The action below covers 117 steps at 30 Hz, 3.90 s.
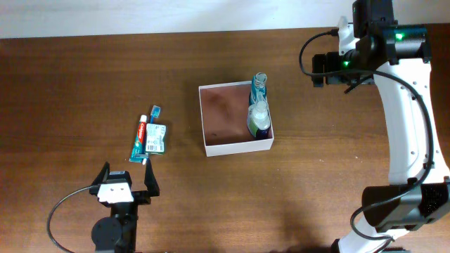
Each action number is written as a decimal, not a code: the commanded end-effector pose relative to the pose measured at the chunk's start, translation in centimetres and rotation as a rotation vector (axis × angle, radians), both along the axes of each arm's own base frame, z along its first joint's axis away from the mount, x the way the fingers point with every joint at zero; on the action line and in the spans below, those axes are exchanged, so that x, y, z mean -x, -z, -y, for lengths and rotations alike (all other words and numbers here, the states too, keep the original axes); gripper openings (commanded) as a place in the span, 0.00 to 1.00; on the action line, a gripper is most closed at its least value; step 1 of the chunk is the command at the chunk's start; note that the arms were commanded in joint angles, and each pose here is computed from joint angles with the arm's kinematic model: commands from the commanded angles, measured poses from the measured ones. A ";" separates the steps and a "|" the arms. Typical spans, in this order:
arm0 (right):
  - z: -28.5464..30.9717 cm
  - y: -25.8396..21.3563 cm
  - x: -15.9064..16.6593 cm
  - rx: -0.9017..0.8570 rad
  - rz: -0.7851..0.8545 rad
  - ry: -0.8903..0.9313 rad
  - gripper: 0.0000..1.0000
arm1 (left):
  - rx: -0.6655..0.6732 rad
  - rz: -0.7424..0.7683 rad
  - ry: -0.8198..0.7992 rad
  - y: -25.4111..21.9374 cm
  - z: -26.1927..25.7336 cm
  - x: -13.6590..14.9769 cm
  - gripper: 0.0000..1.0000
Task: Pack container
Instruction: 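Open the right gripper and raise it away to the right, then move the left gripper forward over the toothpaste and soap packet, then lower the left gripper and close it on the green-white soap packet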
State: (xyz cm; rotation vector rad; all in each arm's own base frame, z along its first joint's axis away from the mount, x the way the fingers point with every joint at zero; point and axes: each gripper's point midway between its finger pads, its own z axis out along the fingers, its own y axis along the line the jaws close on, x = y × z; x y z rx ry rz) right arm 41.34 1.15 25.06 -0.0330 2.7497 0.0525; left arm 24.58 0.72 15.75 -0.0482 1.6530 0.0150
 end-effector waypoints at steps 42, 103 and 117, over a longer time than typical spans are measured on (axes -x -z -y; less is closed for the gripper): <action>-0.1 -0.9 0.1 -0.013 0.022 -0.001 0.98 | 0.048 -0.783 0.368 0.0 5.7 -8.5 0.99; -0.1 -0.9 0.1 -0.013 0.022 -0.001 0.98 | -0.120 -1.030 -0.012 13.9 3.4 -13.0 0.96; -0.1 -0.9 0.1 -0.013 0.022 -0.001 0.98 | -0.120 -1.032 -0.013 14.1 3.4 -13.0 0.85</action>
